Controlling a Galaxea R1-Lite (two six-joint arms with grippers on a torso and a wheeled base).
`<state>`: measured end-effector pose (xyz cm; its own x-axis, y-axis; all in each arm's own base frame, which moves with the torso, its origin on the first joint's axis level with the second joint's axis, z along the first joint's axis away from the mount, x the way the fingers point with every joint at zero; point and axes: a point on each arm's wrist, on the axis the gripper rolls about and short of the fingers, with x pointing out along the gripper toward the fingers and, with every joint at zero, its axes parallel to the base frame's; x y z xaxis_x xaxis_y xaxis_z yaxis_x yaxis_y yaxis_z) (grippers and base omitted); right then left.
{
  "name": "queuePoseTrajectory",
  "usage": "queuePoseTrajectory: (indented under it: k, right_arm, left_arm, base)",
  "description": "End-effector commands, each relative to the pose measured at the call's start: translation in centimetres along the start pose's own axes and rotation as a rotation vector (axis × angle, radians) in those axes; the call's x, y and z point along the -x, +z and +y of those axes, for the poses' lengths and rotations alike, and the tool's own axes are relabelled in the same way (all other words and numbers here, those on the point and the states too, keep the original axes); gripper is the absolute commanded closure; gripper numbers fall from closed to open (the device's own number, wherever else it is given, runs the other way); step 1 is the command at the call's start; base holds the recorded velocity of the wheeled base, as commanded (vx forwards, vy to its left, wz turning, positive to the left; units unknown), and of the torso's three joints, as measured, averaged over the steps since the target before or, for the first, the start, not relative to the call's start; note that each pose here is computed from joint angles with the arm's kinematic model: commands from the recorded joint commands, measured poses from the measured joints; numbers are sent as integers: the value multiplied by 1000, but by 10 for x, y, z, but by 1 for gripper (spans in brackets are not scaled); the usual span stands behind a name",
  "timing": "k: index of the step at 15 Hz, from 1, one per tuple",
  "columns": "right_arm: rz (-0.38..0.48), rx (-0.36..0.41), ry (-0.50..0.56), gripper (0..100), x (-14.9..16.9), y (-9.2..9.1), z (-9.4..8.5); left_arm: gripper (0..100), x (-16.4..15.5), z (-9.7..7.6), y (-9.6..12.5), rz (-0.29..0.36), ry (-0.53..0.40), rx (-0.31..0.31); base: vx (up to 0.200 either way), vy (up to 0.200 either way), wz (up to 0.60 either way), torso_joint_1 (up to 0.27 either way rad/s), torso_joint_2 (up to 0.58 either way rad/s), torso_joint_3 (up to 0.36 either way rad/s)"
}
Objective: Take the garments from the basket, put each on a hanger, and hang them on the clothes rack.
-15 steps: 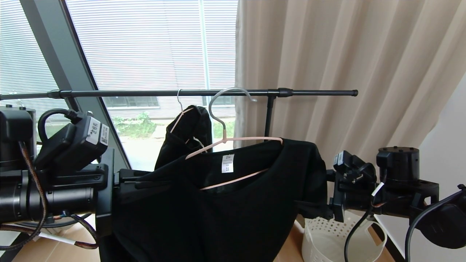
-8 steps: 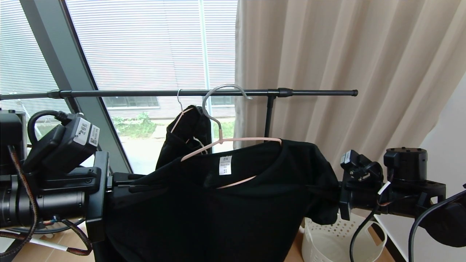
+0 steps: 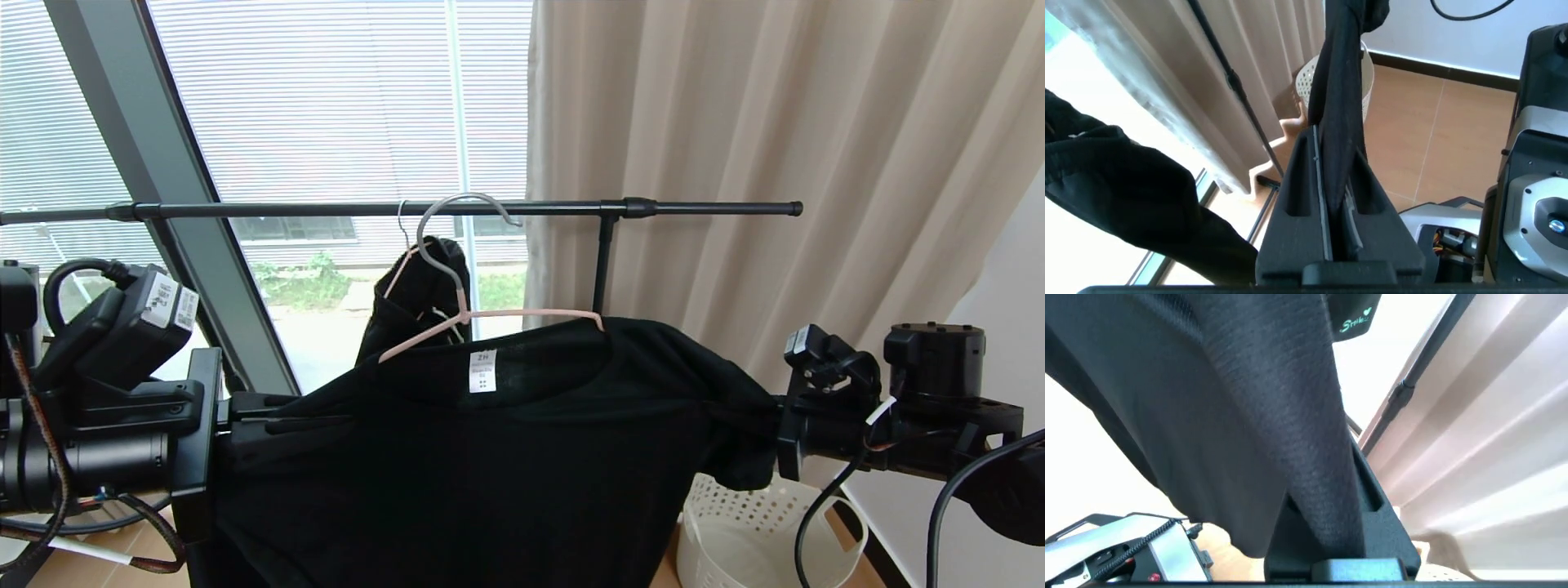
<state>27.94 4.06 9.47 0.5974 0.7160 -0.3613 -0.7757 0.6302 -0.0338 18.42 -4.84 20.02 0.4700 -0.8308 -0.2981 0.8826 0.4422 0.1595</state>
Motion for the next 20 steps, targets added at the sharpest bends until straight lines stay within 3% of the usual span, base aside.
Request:
queuePoseTrajectory:
  k: [1,2,3,8,11,13,15,20]
  right_arm:
    - [-2,3,-1,100,0,1,-1]
    - [-2,3,-1,100,0,1,-1]
    - [6,2,5,0,-1,-2,2]
    - [-5,30,29,0,0,4,12]
    - [-19,58,-14,0,5,14,16]
    - [-33,81,-41,0,2,30,33]
    - [-57,63,-54,0,3,41,44]
    - [-172,-16,-129,0,16,79,58]
  left_arm:
    - [100,3,4,-3,-2,10,13]
    - [100,3,4,-3,-2,10,13]
    - [100,2,5,-4,0,9,17]
    - [100,-1,11,-6,3,16,30]
    - [100,-6,20,-8,-7,33,75]
    - [100,-16,33,-13,-23,54,134]
    - [100,-25,45,-12,-17,119,147]
    - [100,-60,70,-14,60,247,260]
  base:
    - [0,0,0,0,0,0]
    - [0,0,0,0,0,0]
    - [0,0,0,0,0,0]
    - [0,0,0,0,0,0]
    - [0,0,0,0,0,0]
    - [0,0,0,0,0,0]
    - [0,0,0,0,0,0]
    - [0,0,0,0,0,0]
